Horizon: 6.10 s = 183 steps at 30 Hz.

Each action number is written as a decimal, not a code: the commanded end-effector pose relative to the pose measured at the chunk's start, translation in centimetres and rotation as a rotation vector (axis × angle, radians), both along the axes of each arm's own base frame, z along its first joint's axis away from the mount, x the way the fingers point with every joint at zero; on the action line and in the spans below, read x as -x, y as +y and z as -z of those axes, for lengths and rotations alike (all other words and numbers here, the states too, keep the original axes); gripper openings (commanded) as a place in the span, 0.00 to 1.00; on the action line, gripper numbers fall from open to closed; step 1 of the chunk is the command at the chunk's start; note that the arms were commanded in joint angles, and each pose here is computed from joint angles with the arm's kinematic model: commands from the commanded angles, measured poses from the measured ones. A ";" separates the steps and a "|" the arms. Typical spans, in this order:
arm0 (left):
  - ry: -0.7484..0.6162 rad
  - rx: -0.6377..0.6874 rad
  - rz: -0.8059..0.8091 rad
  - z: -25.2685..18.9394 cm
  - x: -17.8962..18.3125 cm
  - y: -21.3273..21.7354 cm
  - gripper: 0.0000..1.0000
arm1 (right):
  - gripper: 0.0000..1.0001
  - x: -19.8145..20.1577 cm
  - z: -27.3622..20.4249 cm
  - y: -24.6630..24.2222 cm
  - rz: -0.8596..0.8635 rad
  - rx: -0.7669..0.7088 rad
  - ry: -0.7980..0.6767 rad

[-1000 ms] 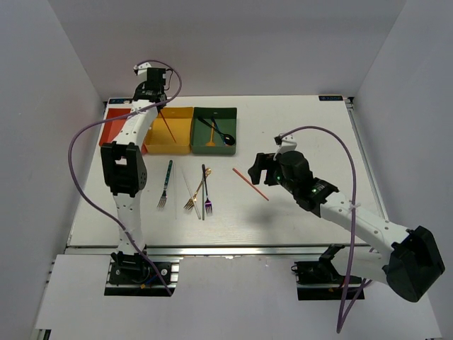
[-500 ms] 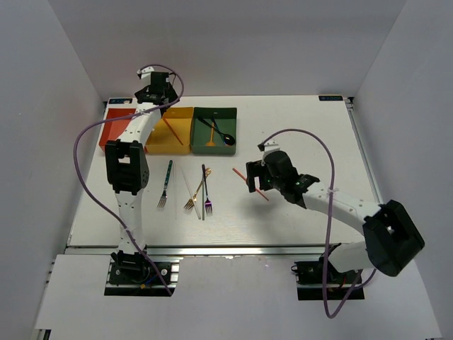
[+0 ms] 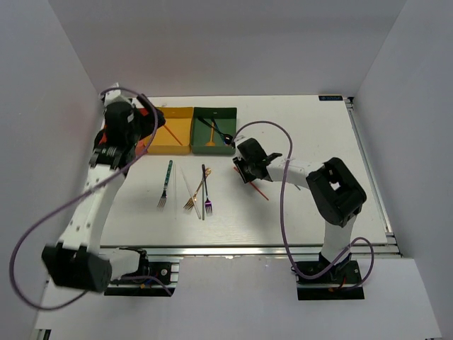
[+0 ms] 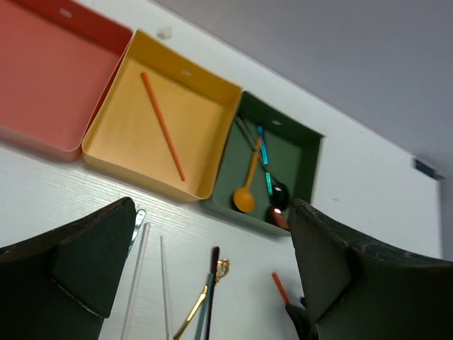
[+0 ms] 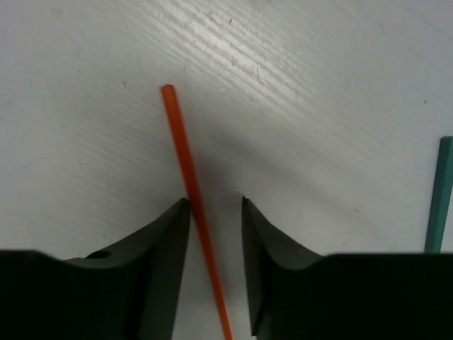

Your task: Sort the eating utensils into containers

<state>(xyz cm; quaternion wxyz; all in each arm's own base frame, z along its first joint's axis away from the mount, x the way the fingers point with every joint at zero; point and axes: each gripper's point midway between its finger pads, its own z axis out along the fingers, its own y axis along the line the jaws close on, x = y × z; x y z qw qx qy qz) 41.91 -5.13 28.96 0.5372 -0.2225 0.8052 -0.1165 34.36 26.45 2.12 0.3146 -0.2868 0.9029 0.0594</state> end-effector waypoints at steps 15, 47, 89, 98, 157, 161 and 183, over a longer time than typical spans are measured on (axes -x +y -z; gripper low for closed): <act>-0.128 0.435 0.570 5.0 13.9 -10.0 0.98 | 0.00 6.1 -5.5 4.3 -0.093 -0.441 0.172; -0.220 0.520 0.769 3.4 15.5 -17.7 0.00 | 0.00 15.6 -24.5 12.2 -0.430 -1.238 0.243; 0.099 0.003 -0.037 0.1 -11.3 -0.4 0.98 | 0.88 -2.5 -7.0 -13.4 0.305 -0.065 -0.062; -0.136 0.025 0.127 -5.2 4.0 -0.9 0.98 | 0.70 -3.0 -0.1 -13.3 0.258 -0.039 0.156; -0.207 0.491 0.747 -0.2 11.0 -19.0 0.00 | 0.25 9.7 -26.0 10.7 -0.352 -1.269 0.226; -0.050 0.244 0.271 2.9 5.0 -11.7 0.00 | 0.89 7.8 -23.8 6.5 -0.172 -1.251 0.160; 0.190 0.054 -0.174 12.7 -19.9 2.4 0.77 | 0.89 9.6 -18.8 0.1 -0.068 -0.944 -0.008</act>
